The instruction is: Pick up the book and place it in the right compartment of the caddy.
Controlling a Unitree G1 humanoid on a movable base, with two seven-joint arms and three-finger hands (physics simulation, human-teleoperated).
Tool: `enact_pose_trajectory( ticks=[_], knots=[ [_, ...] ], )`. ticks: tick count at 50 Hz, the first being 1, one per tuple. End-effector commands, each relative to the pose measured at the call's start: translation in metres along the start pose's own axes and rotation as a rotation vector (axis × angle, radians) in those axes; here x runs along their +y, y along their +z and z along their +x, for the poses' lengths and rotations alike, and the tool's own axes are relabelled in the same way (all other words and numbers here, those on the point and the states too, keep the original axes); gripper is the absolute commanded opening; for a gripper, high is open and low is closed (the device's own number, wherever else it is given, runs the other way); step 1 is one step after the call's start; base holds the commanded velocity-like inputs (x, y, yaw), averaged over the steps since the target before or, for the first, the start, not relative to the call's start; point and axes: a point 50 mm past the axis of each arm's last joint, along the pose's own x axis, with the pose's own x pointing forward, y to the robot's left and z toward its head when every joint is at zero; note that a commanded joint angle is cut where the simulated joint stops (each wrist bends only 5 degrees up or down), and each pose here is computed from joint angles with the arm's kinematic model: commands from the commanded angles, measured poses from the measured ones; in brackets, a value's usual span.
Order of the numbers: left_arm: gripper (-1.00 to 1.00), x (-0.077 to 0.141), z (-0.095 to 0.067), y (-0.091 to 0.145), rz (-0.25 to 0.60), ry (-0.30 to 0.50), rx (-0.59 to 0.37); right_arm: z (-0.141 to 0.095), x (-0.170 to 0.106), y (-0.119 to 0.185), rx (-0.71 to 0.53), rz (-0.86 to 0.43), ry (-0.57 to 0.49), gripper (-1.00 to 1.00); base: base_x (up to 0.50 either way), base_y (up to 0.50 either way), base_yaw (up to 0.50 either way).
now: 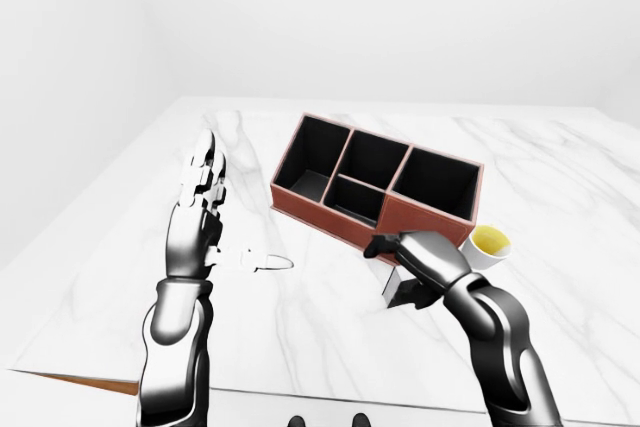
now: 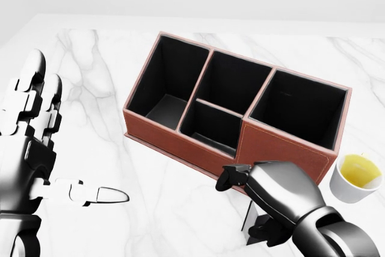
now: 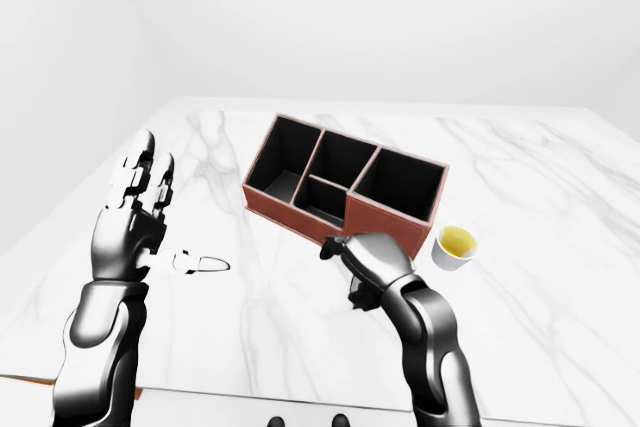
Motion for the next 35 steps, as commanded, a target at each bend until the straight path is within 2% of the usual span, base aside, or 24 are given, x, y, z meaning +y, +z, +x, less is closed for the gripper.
enact_pose_trajectory(
  ticks=[1, 21, 35],
  knots=[
    [1.0, 0.0, 0.001, -0.001, 0.001, -0.003, 0.002, 0.009, 0.012, -0.013, 0.069, -0.033, 0.076, 0.11, 0.0, 0.0, 0.0],
    [1.0, 0.001, 0.0, -0.006, -0.006, 0.001, 0.027, 0.012, 0.026, -0.018, 0.106, -0.055, 0.142, 0.13, 0.0, 0.0, 0.0],
    [1.0, 0.003, -0.002, -0.01, -0.011, 0.007, 0.041, 0.019, 0.022, -0.025, 0.133, -0.083, 0.147, 0.13, 0.0, 0.0, 0.0]
  ],
)
